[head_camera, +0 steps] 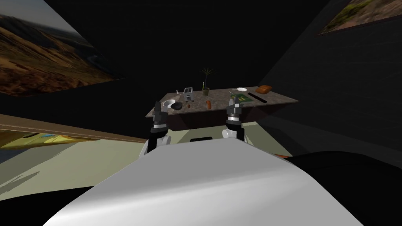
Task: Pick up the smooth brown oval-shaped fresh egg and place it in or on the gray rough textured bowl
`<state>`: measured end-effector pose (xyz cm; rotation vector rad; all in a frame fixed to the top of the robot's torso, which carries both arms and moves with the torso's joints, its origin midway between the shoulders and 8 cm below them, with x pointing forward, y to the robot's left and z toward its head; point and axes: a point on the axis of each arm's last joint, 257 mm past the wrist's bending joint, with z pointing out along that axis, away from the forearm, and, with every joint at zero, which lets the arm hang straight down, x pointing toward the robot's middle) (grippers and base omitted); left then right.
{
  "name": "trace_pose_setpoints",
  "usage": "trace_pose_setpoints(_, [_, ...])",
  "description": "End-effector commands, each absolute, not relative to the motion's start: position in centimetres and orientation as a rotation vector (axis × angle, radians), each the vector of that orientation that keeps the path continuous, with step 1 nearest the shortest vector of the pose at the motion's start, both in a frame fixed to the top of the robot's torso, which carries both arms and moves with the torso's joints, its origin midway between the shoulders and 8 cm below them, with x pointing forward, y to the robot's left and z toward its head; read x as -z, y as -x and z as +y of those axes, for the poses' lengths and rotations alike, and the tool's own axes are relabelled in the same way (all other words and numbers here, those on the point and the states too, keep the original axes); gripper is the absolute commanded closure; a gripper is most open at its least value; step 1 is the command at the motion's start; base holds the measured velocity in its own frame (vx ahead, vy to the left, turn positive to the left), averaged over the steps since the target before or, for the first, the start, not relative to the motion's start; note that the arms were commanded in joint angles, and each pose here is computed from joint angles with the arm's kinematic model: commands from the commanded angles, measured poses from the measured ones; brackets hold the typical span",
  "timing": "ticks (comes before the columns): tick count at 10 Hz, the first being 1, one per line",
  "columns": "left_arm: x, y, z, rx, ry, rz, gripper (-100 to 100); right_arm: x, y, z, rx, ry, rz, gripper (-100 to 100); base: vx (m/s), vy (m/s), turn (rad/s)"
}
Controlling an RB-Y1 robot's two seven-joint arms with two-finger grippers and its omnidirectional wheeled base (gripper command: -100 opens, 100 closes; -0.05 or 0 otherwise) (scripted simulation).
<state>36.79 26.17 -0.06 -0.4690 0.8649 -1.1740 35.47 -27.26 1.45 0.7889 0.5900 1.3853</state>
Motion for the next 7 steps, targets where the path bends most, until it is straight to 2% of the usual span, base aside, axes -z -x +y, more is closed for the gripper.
trace_pose_setpoints(1, [1.8, -38.0, 26.2, 1.165, 0.484, 0.936, -100, -1.5, -35.5, -27.3, -1.385, -0.789, 0.590, 0, -0.120, 0.013, -0.120])
trace_pose_setpoints(4, [5.1, -40.5, 26.1, 1.136, 0.511, 1.083, -100, -1.5, -35.5, -27.3, -1.385, -0.789, 0.590, 0, -0.095, -0.003, -0.222])
trace_pose_setpoints(7, [7.8, -42.2, 26.3, 1.100, 0.529, 1.194, -100, -1.4, -35.5, -27.3, -1.385, -0.789, 0.590, 0, -0.053, -0.016, -0.149])
